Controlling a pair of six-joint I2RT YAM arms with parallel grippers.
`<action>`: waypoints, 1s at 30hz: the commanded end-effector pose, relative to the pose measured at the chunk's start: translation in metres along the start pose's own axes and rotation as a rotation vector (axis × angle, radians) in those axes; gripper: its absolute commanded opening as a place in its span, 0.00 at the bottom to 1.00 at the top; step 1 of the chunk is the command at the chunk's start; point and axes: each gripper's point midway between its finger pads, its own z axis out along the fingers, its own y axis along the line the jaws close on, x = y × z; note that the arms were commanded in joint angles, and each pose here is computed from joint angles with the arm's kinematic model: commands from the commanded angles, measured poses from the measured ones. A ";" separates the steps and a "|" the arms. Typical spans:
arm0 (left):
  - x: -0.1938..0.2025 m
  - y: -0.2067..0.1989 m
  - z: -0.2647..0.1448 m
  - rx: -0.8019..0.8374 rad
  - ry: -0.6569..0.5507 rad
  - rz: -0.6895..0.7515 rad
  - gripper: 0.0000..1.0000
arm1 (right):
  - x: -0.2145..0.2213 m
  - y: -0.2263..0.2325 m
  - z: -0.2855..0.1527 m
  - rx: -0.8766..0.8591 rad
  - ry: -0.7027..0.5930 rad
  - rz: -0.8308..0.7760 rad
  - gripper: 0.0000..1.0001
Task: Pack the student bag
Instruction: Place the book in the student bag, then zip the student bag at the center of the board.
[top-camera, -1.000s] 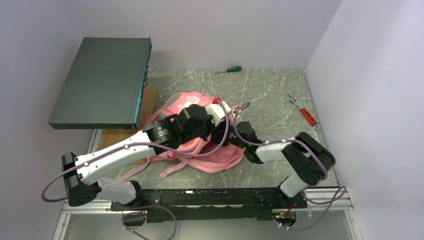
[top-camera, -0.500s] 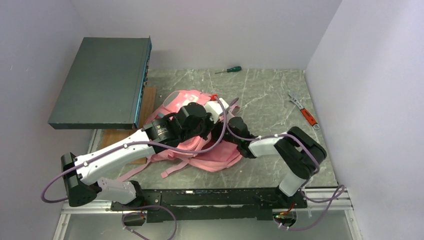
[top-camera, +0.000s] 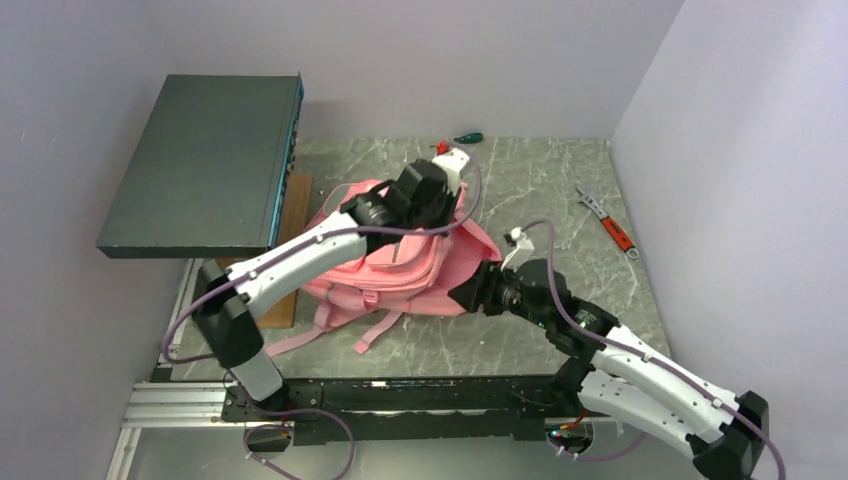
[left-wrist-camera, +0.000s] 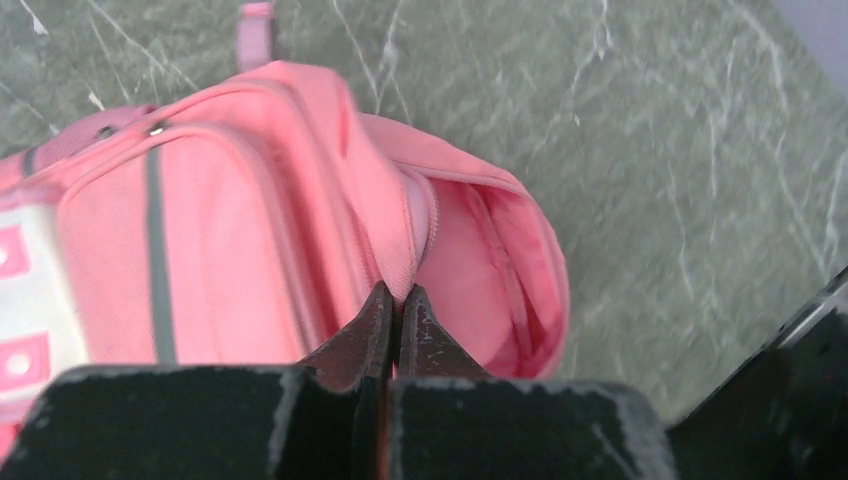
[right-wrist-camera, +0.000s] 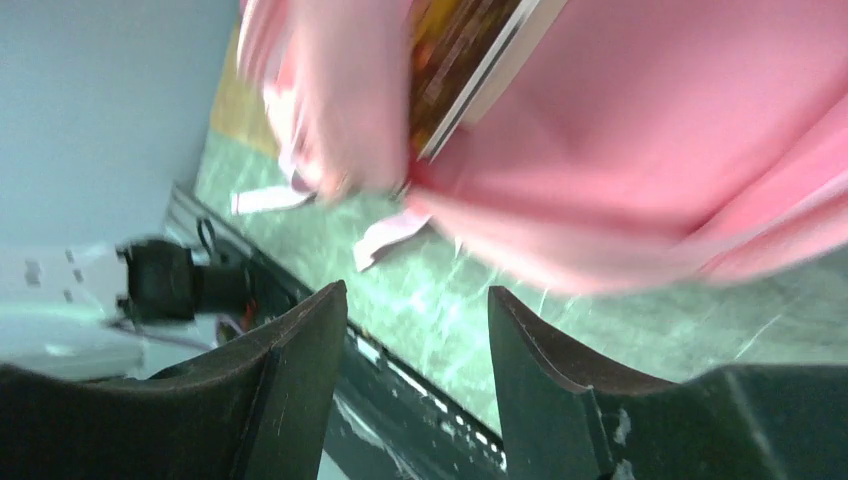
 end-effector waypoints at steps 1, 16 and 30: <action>-0.073 -0.008 -0.002 0.053 -0.118 -0.071 0.00 | 0.044 -0.011 0.005 0.069 0.038 -0.170 0.57; -0.041 -0.006 -0.001 0.073 0.010 -0.051 0.00 | 0.041 0.009 0.082 0.297 -0.325 -0.515 0.54; -0.049 -0.011 -0.006 0.091 0.009 -0.062 0.00 | 0.047 0.010 0.121 0.389 -0.334 -0.531 0.41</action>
